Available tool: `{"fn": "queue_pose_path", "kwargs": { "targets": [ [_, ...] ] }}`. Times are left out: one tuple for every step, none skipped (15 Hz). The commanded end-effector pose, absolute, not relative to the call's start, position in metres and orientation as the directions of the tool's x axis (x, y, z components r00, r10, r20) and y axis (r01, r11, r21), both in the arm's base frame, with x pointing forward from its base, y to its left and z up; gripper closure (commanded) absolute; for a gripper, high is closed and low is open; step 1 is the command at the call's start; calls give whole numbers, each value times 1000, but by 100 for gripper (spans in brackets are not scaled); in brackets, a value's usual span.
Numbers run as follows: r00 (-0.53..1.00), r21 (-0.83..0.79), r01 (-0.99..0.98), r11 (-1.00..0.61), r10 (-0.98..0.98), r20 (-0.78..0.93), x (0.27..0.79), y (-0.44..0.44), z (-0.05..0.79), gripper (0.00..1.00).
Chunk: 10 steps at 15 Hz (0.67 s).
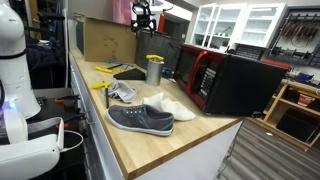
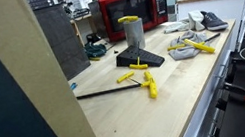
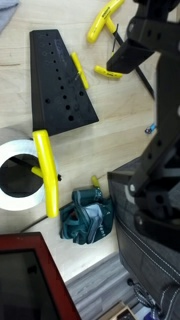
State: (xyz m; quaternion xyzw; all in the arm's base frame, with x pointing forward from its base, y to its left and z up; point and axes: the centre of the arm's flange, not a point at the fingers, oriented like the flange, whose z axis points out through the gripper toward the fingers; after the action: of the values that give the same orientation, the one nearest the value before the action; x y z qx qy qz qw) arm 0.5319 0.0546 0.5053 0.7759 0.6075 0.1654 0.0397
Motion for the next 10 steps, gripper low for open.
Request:
{"fn": "queue_pose_path", "kwargs": {
  "targets": [
    [207,263,929,-259,956,209,532,54,506,0],
    [207,249,935,-252,959,192,533,61,499,0],
    [204,245,938,-247,961,188,533,66,496,0],
    [194,237,943,-234,964,181,533,71,493,0],
    [186,224,948,-224,966,177,533,75,490,0],
    [204,226,944,-238,965,164,534,77,487,0],
    [234,232,936,-266,960,156,535,78,484,0],
    [274,235,922,-306,948,160,536,77,481,0],
    [327,238,902,-360,930,166,536,75,479,0],
    [388,239,874,-423,904,180,536,69,478,0]
  ]
}}
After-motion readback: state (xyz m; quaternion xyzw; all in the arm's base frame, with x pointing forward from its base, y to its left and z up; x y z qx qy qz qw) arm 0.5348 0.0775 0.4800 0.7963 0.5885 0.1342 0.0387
